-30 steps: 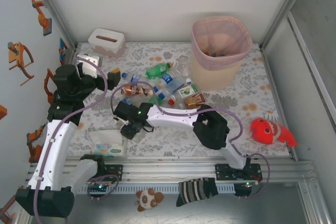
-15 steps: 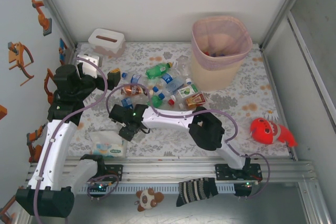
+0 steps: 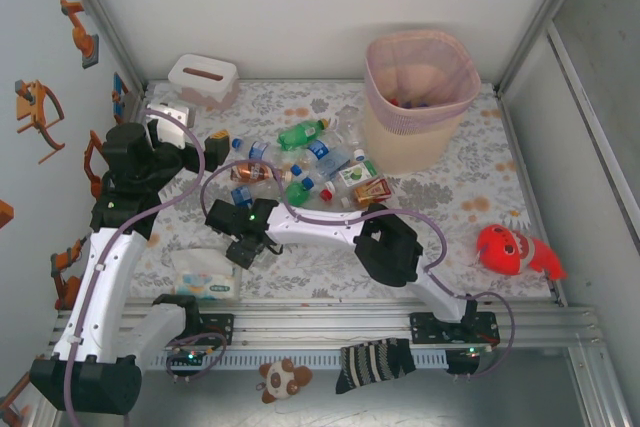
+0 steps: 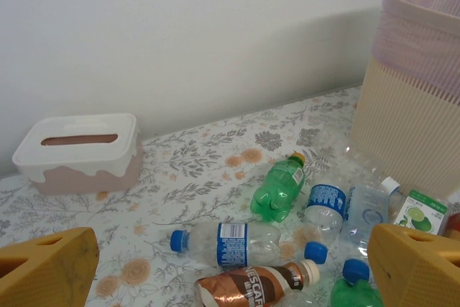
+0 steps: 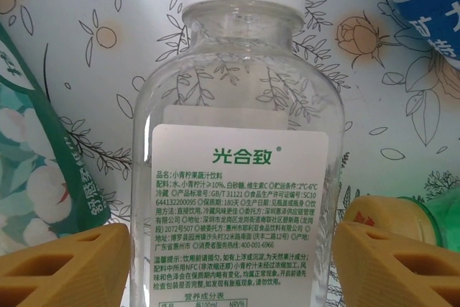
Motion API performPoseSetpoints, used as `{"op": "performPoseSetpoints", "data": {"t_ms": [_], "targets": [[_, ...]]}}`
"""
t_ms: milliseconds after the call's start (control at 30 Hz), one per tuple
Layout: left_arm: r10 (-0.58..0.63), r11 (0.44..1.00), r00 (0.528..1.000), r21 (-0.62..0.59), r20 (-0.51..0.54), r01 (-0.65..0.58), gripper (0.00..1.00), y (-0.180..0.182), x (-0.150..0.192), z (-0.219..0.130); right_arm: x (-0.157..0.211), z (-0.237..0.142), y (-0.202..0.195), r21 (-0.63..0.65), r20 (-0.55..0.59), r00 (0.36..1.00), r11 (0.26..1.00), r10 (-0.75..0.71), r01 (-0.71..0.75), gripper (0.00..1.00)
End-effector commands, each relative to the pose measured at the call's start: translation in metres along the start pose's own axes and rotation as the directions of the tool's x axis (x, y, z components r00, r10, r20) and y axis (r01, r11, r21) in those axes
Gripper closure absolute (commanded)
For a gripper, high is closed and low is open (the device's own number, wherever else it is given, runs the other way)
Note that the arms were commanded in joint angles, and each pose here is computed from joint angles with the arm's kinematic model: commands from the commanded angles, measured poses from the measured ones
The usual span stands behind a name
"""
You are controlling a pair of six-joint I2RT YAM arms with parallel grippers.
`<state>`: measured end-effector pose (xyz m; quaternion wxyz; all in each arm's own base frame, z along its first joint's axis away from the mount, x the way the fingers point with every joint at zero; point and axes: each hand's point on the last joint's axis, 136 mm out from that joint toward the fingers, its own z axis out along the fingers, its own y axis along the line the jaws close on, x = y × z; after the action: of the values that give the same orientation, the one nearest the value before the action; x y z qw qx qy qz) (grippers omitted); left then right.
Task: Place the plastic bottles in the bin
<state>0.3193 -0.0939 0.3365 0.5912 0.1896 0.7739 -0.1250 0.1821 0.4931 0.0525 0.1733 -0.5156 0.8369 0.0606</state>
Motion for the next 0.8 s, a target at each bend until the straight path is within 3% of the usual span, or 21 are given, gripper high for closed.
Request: {"op": "performPoseSetpoints", "data": {"t_ms": [0, 300, 767], "targets": [[-0.008, 1.000, 1.000, 0.000, 0.009, 0.008, 0.05, 0.001, 0.000, 0.000, 0.002, 0.002, -0.008, 0.051, -0.014, 1.000, 0.999, 0.019, -0.019, 0.27], [-0.009, 1.000, 1.000, 0.000, 0.008, 0.009, 0.05, 0.001, 0.000, 0.000, 0.003, 0.003, -0.014, 0.045, -0.018, 0.999, 0.998, 0.049, -0.048, 0.23], [-0.009, 1.000, 1.000, 0.001, 0.006, 0.009, 0.05, 0.001, 0.001, 0.001, 0.007, 0.016, -0.014, -0.001, -0.053, 0.996, 0.997, 0.072, -0.073, 0.26]]}}
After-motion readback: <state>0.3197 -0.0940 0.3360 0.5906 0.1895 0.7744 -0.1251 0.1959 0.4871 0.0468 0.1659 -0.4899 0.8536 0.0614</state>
